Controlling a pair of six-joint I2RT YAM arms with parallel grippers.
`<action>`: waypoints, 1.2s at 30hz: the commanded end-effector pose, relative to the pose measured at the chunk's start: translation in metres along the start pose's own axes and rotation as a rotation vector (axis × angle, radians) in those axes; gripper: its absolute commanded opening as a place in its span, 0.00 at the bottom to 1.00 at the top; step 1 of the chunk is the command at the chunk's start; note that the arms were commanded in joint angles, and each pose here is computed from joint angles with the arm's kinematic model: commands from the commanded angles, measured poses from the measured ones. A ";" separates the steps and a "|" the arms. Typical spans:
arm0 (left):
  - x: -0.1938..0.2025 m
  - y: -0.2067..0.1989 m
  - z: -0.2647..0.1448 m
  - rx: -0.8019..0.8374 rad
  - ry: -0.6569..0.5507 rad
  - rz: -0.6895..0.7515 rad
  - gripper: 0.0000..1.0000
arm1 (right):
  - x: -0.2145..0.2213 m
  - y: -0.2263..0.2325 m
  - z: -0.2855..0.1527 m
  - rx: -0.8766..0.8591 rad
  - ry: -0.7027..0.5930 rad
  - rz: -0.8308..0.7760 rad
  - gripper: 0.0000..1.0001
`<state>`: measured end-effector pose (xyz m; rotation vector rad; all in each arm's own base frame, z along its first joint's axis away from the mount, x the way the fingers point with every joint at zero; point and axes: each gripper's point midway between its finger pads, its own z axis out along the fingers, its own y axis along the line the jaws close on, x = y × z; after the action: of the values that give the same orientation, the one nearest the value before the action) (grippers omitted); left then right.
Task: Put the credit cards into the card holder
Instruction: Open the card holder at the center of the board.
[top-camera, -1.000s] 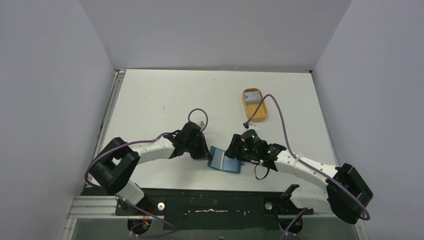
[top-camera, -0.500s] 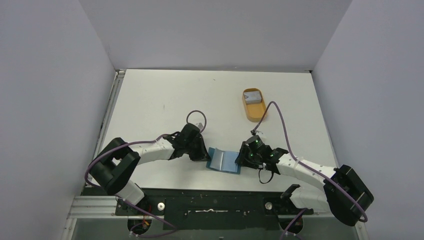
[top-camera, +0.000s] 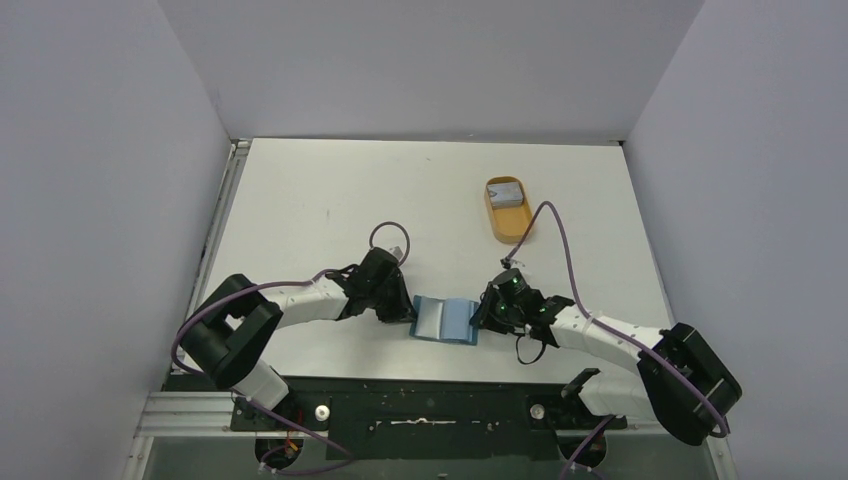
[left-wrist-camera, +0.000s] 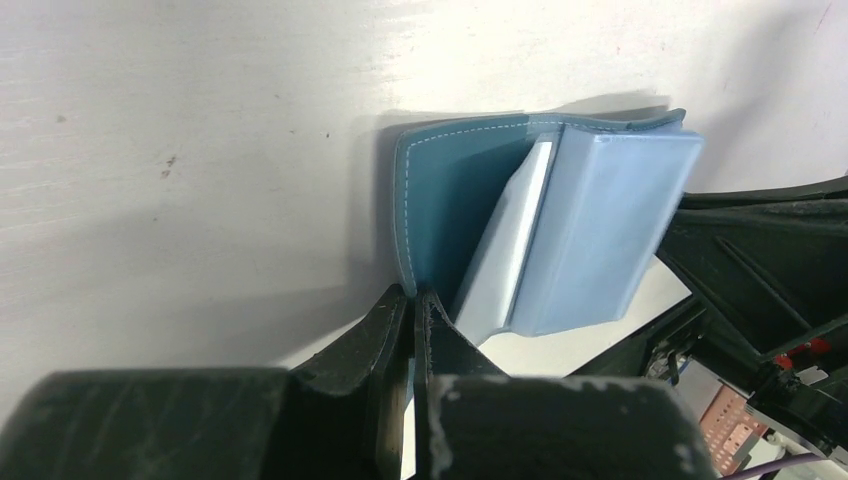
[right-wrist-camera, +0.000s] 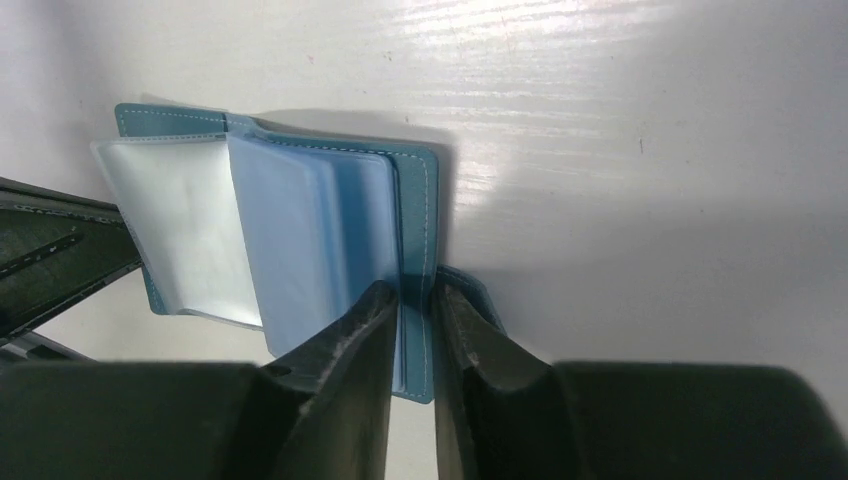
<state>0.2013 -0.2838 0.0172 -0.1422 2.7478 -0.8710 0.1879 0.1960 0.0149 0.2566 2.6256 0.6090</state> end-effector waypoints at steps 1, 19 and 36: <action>-0.002 -0.011 0.005 0.052 -0.008 0.012 0.00 | -0.009 0.046 0.003 -0.214 -0.021 0.021 0.15; -0.022 -0.004 -0.023 0.017 -0.062 0.042 0.14 | -0.017 0.033 -0.004 -0.114 -0.037 -0.057 0.00; -0.031 -0.036 -0.038 0.121 -0.075 0.059 0.00 | -0.057 0.030 -0.077 0.004 -0.175 -0.180 0.57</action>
<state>0.2070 -0.2731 0.0376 -0.0941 2.7139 -0.9061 0.1933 0.1792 0.0580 0.1092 2.5793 0.4820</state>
